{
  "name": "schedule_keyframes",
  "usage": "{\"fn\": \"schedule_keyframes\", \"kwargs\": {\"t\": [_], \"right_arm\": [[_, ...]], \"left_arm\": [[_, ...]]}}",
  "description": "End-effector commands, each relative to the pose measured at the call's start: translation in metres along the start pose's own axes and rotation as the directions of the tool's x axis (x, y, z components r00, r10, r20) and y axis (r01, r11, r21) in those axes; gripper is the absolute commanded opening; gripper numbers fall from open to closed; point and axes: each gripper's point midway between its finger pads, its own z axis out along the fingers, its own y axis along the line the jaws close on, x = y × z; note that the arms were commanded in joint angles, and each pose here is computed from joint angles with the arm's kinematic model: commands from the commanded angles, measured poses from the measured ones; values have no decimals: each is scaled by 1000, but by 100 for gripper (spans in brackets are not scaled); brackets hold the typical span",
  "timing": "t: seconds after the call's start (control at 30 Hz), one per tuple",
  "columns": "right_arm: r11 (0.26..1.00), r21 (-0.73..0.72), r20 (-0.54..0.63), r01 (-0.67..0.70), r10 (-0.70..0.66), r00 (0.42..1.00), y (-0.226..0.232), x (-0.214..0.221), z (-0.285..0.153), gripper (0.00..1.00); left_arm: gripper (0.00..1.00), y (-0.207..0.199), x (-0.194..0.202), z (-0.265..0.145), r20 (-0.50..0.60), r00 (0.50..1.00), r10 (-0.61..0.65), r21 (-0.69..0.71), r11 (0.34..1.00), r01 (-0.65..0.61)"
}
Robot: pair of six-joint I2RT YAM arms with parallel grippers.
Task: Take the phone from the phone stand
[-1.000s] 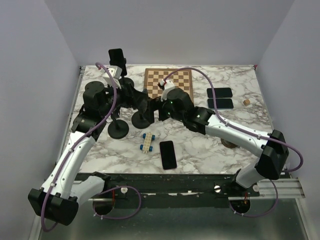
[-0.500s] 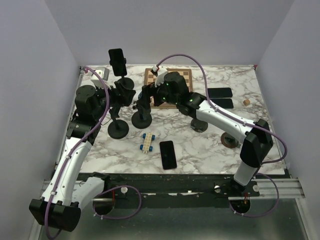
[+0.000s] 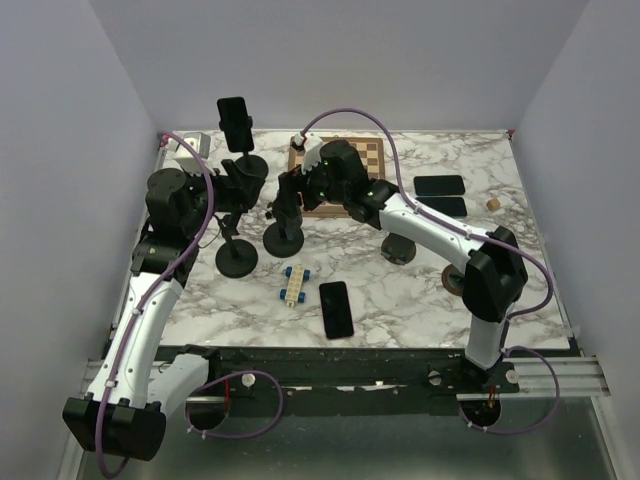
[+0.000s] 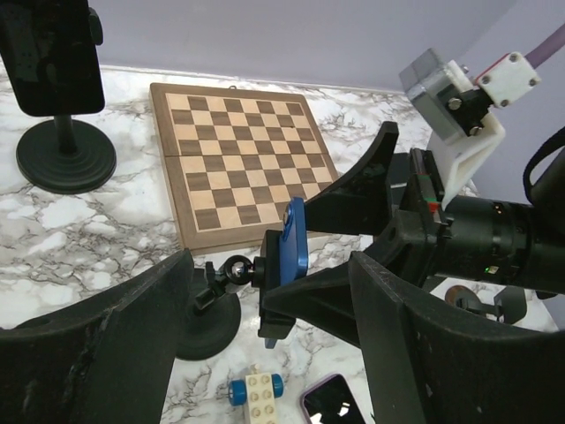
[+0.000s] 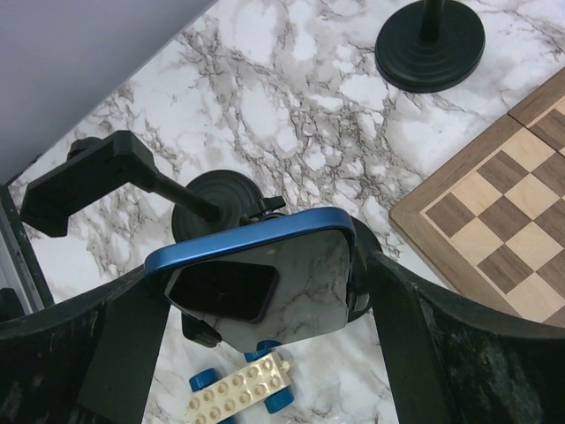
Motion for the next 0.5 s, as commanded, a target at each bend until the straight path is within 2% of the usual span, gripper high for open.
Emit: {"fn": "schedule_keyframes", "kwargs": {"t": [0.0, 0.1, 0.3, 0.43, 0.47], "right_arm": [[1000, -27, -10, 16, -16, 1000, 0, -1, 10, 93], [999, -33, -26, 13, -14, 1000, 0, 3, 13, 84], [1000, -22, -2, 14, -14, 1000, -5, -1, 12, 80], [999, -44, -15, 9, -9, 1000, -8, 2, 14, 68], [999, -46, -19, 8, -9, 1000, -9, 3, 14, 62]], "left_arm": [[79, 0, 2, 3, -1, 1000, -15, 16, 1000, 15], [78, 0, 3, 5, -9, 1000, -23, 21, 999, 23], [77, 3, 7, 9, -25, 999, -42, 26, 999, 43], [77, 4, 9, 11, -33, 998, -50, 24, 998, 51], [77, 4, 10, 11, -34, 998, -50, 25, 998, 51]]}}
